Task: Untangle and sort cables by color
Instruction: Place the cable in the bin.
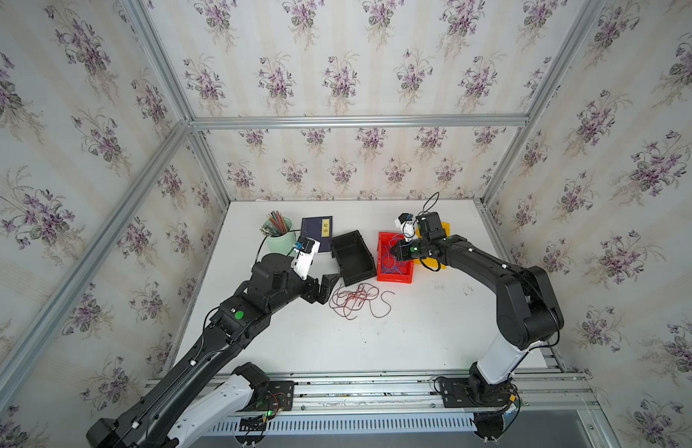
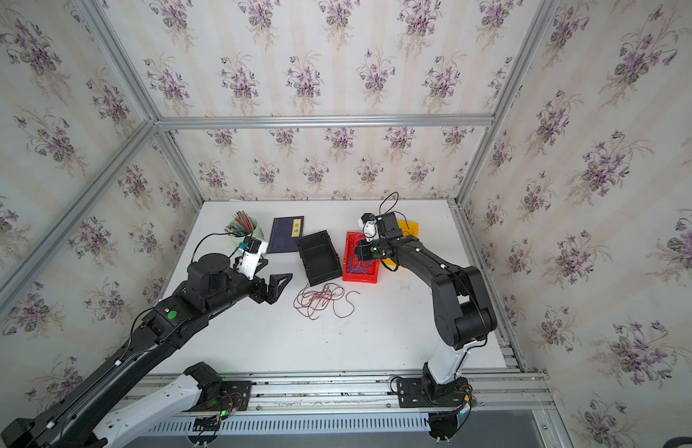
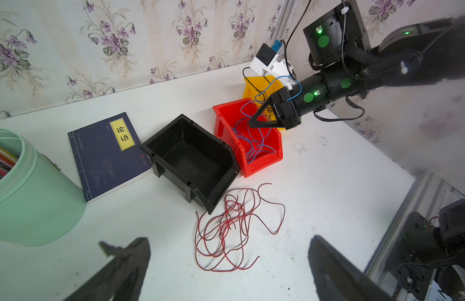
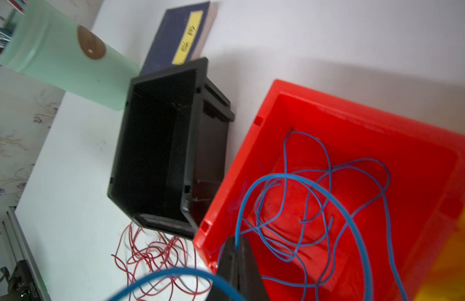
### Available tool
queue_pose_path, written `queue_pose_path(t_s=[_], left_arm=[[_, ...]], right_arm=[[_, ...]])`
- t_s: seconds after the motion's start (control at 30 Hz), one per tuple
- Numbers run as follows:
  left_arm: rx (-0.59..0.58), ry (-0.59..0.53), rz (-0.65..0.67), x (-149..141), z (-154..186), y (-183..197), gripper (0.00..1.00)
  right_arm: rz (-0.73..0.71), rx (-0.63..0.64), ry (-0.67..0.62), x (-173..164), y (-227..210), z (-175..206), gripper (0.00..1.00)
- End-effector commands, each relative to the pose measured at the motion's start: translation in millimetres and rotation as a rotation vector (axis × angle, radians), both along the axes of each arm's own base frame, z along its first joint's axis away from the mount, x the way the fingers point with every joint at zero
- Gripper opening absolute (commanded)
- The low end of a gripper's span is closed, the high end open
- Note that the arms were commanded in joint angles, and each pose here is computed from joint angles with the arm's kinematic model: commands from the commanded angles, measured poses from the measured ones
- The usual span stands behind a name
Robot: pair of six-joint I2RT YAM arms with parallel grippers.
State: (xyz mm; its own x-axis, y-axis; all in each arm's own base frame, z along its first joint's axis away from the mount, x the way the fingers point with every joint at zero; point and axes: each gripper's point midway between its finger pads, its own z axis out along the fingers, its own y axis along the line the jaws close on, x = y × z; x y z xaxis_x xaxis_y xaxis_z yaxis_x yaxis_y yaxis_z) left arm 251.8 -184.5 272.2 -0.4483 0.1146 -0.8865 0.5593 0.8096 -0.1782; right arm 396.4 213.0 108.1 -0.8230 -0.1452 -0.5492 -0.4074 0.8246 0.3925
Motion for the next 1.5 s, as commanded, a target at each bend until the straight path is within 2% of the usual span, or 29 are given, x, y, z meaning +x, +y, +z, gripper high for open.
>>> queue_pose_path(t_s=[0.0, 0.07, 0.27, 0.33, 0.5, 0.67, 0.9, 1.07, 1.2, 1.23, 1.3, 1.37, 1.43, 1.47], left_arm=[[-0.005, -0.042, -0.004, 5.1, 10.7, -2.5, 0.98], [-0.003, -0.039, -0.007, 5.5, 10.2, -3.3, 0.98], [0.006, -0.038, 0.0, 4.5, 8.6, -0.4, 0.98], [0.006, -0.041, 0.006, 4.1, 8.8, 1.1, 0.98], [0.003, -0.039, 0.018, 6.5, 7.6, 1.5, 0.98], [-0.011, -0.024, -0.009, 13.9, 8.2, -10.0, 0.98], [-0.041, -0.03, -0.134, 45.6, 20.7, -58.5, 0.97], [-0.056, -0.047, -0.221, 71.0, 26.5, -101.5, 0.96], [-0.081, -0.035, -0.262, 79.5, 30.2, -124.0, 0.96], [-0.071, -0.005, -0.262, 85.1, 16.1, -128.5, 0.96], [-0.077, -0.001, -0.258, 85.9, 14.8, -129.0, 0.96], [-0.07, -0.001, -0.254, 83.6, 13.2, -126.2, 0.96], [-0.05, 0.008, -0.243, 81.8, 7.0, -121.6, 0.96], [-0.059, -0.014, -0.242, 75.2, 17.6, -116.0, 0.96]], right_arm=[[-0.031, -0.111, 0.077, -7.8, -16.8, -18.6, 0.0], [-0.032, -0.13, 0.102, -5.0, -17.2, -22.9, 0.07], [-0.036, -0.161, 0.132, 1.7, -18.0, -22.5, 0.42], [-0.033, -0.168, 0.125, 2.5, -18.9, -18.2, 0.51], [0.003, -0.216, 0.109, 2.0, -22.4, -7.2, 0.56], [0.028, -0.355, 0.069, 1.4, -39.7, -7.6, 0.58], [0.08, -0.62, -0.009, 1.3, -61.4, -7.5, 0.59], [0.057, -0.702, -0.033, 2.3, -69.4, -4.0, 0.6], [0.01, -0.806, -0.025, 4.3, -88.1, -7.2, 0.72], [-0.012, -0.828, -0.022, 5.1, -93.6, -8.4, 0.77], [-0.054, -0.783, 0.007, 5.1, -98.3, -9.2, 0.78], [-0.115, -0.687, 0.008, 6.4, -98.6, -1.0, 0.78], [-0.146, -0.603, -0.053, 10.5, -92.0, 20.3, 0.78], [-0.146, -0.548, -0.093, 11.8, -84.8, 34.9, 0.78]])
